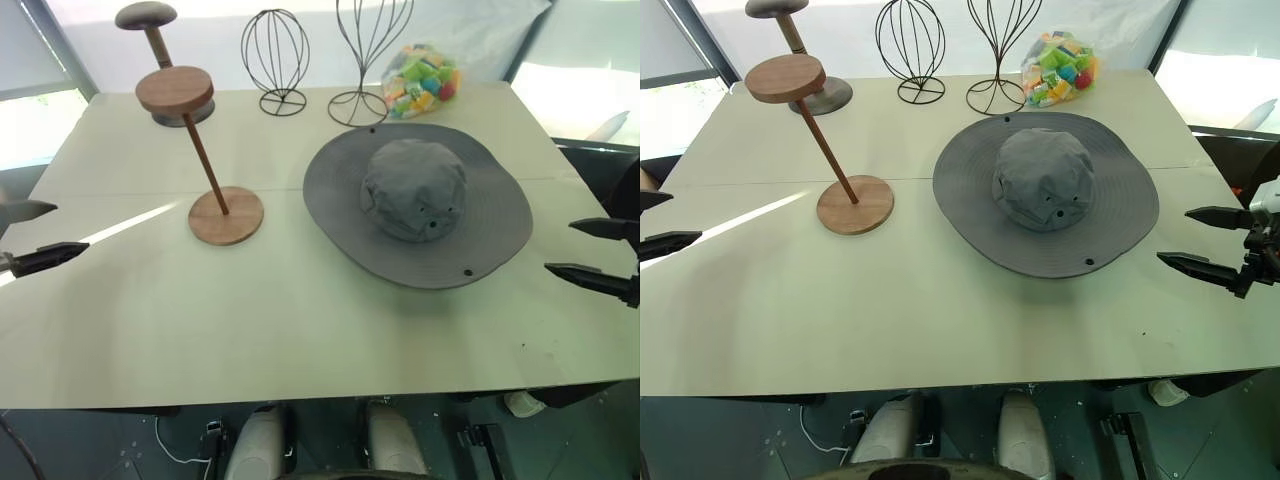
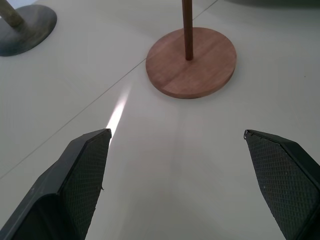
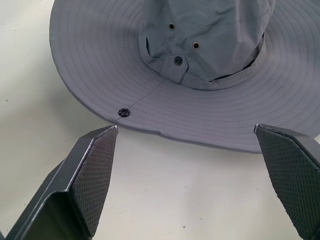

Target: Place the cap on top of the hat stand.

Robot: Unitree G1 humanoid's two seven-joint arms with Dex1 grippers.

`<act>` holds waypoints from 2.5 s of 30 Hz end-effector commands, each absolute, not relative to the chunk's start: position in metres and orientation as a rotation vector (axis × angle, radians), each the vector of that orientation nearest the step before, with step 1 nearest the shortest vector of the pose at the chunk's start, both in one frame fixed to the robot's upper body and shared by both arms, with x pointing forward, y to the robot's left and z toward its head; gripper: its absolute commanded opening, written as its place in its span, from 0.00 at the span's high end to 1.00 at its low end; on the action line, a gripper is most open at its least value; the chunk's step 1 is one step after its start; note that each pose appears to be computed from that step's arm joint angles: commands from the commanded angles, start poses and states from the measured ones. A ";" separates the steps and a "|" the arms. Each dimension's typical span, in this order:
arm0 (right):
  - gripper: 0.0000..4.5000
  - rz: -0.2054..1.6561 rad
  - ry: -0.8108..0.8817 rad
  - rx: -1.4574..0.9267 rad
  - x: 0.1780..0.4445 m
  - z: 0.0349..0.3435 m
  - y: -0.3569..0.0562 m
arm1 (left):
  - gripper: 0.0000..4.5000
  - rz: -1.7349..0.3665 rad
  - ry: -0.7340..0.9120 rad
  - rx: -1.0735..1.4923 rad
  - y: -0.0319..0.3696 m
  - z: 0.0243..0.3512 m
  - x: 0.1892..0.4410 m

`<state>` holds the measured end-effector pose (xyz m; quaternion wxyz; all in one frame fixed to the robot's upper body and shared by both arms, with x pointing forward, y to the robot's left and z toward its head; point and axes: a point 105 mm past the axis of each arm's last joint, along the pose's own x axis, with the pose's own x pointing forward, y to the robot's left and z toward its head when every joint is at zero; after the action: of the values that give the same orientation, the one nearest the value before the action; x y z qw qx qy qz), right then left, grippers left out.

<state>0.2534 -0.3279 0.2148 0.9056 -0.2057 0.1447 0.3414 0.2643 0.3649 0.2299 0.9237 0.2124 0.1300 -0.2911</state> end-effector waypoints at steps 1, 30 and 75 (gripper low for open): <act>0.00 0.708 0.271 -0.456 0.253 0.224 -0.324 | 0.01 -0.607 0.243 0.454 0.363 0.236 0.265; 0.00 0.660 0.154 -1.100 0.233 0.183 -0.230 | 0.01 -1.386 0.285 0.398 0.203 0.254 0.229; 0.99 0.369 -0.087 -0.562 0.320 0.199 -0.221 | 0.00 -1.299 0.102 0.263 0.186 0.268 0.245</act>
<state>0.3204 -0.2215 0.1418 0.9371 -0.2933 0.0326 0.1863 0.2466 0.1801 0.2494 0.7679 0.1259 0.0841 -0.6224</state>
